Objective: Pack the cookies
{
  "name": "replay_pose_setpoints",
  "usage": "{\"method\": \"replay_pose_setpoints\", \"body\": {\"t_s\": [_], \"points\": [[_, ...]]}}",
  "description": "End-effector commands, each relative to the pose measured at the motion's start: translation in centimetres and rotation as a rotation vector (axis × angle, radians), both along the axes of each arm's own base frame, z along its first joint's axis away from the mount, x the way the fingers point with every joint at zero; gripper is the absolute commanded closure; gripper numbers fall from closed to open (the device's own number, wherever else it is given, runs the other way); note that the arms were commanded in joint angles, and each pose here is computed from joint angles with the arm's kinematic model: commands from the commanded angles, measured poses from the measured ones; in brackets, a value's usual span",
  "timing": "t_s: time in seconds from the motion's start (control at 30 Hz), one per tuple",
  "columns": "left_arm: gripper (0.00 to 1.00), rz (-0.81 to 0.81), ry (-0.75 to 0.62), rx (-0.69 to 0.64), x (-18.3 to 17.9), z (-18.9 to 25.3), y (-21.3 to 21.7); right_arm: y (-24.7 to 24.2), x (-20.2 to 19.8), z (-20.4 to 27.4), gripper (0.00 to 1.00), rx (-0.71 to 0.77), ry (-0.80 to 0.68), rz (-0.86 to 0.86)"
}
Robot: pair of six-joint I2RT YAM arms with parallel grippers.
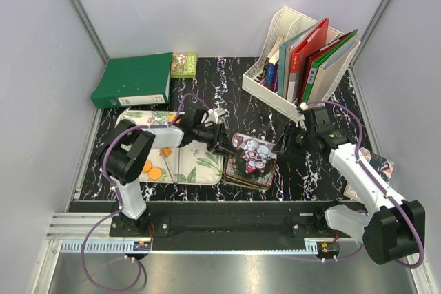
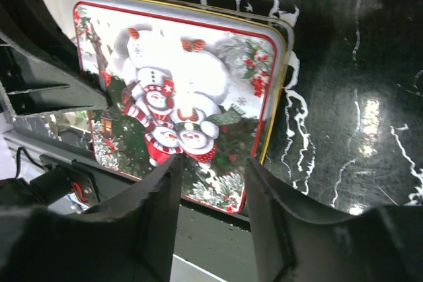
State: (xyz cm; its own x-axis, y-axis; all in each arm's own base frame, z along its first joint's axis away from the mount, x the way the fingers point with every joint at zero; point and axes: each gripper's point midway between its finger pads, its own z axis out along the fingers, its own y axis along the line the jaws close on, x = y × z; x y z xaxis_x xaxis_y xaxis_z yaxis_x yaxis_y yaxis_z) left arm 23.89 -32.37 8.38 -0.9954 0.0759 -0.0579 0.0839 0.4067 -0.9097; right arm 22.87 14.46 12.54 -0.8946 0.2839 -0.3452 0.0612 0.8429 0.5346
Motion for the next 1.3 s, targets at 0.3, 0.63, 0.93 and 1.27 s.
{"method": "replay_pose_setpoints", "body": {"t_s": [0.3,0.63,0.93,1.27], "points": [[0.67,0.015,-0.101,-0.017,1.5,2.5,-0.4,2.2,0.7,-1.3,0.68,0.093,0.036,0.067],[0.63,0.006,-0.1,0.031,1.2,2.2,0.2,2.1,0.9,-3.9,0.7,0.069,0.12,0.045],[0.63,-0.018,-0.11,0.088,0.8,1.9,0.9,1.9,1.1,-5.2,0.72,0.049,0.157,0.032],[0.63,-0.019,-0.135,0.159,0.4,1.9,2.1,1.8,1.2,-5.7,0.72,0.034,0.165,0.028]]}}
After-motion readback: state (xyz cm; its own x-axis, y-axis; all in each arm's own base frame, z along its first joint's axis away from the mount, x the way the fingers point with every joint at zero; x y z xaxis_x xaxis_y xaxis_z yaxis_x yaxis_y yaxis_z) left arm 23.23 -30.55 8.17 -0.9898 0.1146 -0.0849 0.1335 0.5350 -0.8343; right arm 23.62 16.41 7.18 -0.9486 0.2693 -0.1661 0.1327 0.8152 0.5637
